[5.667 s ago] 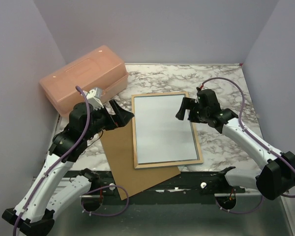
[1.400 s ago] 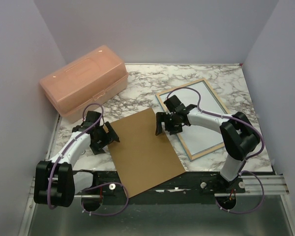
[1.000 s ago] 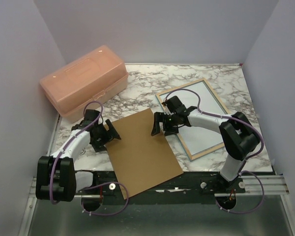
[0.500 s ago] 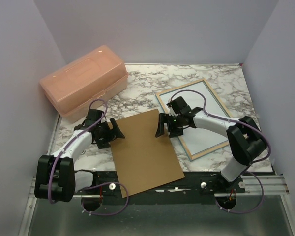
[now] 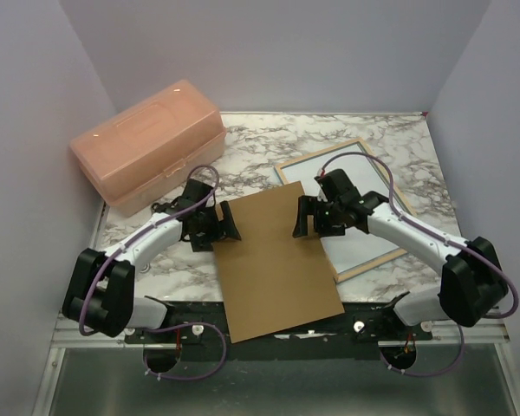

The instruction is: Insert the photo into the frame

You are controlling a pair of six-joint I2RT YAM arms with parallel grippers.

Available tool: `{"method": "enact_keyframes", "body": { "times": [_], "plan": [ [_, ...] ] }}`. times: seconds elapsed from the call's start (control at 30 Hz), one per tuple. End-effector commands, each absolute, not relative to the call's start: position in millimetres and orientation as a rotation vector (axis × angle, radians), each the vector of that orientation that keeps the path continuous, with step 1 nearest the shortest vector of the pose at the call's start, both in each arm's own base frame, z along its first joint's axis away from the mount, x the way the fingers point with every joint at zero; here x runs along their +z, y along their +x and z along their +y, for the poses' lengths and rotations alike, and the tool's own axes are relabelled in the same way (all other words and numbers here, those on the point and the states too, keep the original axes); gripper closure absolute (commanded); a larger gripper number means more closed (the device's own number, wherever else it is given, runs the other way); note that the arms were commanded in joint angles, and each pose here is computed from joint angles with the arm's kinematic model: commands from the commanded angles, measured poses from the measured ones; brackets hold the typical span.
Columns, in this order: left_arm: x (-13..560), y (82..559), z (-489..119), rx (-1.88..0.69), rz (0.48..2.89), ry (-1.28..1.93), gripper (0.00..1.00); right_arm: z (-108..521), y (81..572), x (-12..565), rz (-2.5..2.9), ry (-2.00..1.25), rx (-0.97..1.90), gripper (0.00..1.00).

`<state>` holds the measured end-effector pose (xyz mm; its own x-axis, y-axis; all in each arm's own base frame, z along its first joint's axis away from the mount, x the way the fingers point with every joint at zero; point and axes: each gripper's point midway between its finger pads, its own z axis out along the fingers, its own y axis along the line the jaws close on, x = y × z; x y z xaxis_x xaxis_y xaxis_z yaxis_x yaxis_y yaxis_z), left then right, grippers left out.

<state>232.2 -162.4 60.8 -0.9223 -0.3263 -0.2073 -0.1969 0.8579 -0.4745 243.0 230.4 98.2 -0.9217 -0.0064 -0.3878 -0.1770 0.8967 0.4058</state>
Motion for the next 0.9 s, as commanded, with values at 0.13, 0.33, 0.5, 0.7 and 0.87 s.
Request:
{"method": "enact_keyframes", "body": {
  "times": [0.13,0.33,0.5,0.7,0.87],
  "plan": [
    [100.9,247.6,-237.8,-0.916,2.712,-0.257,0.08,192.9,236.8,72.1,2.694,-0.034,0.505,0.09],
    [87.6,238.8,-209.8,-0.665,2.795,-0.298,0.04,167.5,244.9,58.3,2.715,0.087,0.439,0.08],
    [76.5,228.7,-190.9,-0.532,2.851,-0.315,0.03,157.8,246.5,57.6,2.721,0.136,0.452,0.08],
    [69.2,222.5,-193.2,-0.555,2.89,-0.283,0.05,153.5,244.4,57.3,2.732,0.162,0.505,0.08],
    [52.0,217.2,-201.8,-0.615,2.938,-0.267,0.12,153.2,238.7,45.9,2.75,0.179,0.555,0.09]
  ]
}}
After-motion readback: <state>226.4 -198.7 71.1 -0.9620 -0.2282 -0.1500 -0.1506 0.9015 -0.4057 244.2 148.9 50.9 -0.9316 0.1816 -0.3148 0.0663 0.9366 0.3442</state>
